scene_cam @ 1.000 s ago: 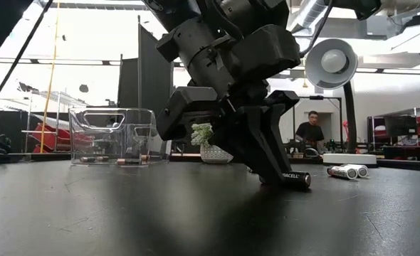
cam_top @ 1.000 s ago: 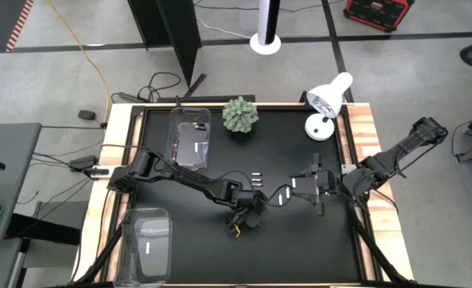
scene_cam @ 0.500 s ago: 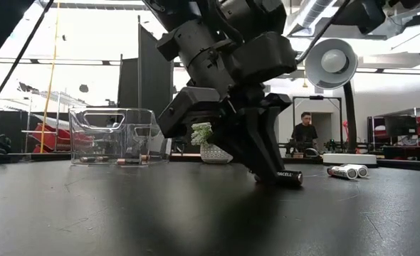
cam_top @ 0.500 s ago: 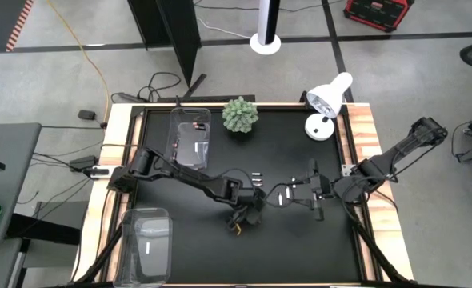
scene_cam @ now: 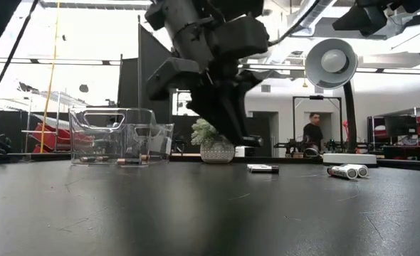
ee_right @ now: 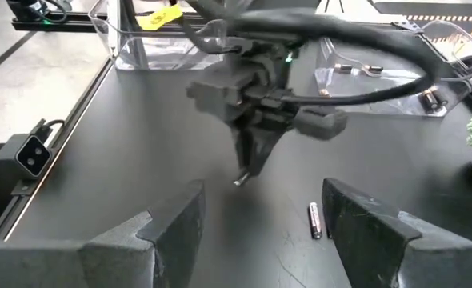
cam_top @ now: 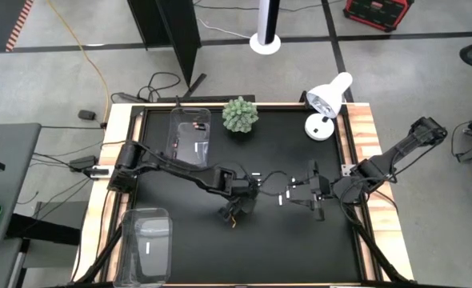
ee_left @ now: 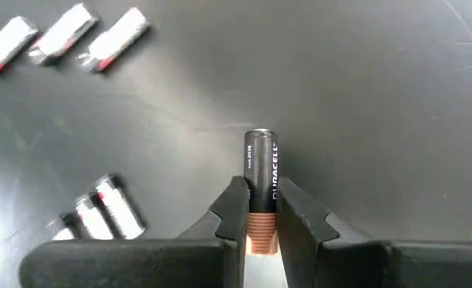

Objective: Sort batteries
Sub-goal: Put the copper and black battery into the top transparent bin

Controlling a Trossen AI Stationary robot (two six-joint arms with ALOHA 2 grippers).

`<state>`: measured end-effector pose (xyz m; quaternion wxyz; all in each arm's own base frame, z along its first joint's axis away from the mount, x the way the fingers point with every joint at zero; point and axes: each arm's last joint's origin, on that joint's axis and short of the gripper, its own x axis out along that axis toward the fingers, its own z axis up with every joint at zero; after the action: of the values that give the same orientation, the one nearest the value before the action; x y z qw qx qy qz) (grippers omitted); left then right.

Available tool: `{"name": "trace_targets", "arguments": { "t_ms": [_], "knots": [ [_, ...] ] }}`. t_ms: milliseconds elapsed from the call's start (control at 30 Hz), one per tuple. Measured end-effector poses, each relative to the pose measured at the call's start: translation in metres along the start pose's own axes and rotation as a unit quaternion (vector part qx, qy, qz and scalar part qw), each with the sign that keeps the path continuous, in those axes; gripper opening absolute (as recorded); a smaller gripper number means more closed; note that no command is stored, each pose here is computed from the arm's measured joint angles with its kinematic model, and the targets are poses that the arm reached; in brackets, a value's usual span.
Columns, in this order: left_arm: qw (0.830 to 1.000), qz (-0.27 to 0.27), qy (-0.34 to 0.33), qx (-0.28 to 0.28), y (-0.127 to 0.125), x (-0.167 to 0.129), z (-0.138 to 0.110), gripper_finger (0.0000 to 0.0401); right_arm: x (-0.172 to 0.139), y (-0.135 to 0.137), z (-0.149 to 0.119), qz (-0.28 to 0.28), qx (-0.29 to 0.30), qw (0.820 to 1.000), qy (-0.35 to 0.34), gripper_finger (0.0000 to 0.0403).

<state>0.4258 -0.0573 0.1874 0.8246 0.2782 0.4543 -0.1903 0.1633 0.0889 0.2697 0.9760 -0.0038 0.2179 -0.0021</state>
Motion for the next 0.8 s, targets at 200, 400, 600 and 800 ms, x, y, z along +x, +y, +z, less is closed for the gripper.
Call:
{"name": "trace_targets", "arguments": {
  "t_ms": [200,400,600,800],
  "knots": [
    [0.999,0.021,0.021,-0.015,0.012,-0.028,-0.007,0.0038,0.000,0.000,0.000,0.000,-0.001,1.000,0.000,0.0270],
    [0.997,0.061,0.031,-0.040,0.025,-0.073,-0.014,0.0038,0.000,0.000,0.000,-0.001,-0.004,1.000,0.000,0.0270],
    [0.979,0.161,0.064,-0.106,0.042,-0.135,-0.031,0.0038,0.000,0.000,0.000,-0.002,-0.006,1.000,0.001,0.0270],
    [0.955,0.216,0.068,-0.190,0.061,-0.190,-0.063,0.0038,0.000,0.000,0.001,-0.003,-0.012,1.000,-0.004,0.0270]
  ]
}}
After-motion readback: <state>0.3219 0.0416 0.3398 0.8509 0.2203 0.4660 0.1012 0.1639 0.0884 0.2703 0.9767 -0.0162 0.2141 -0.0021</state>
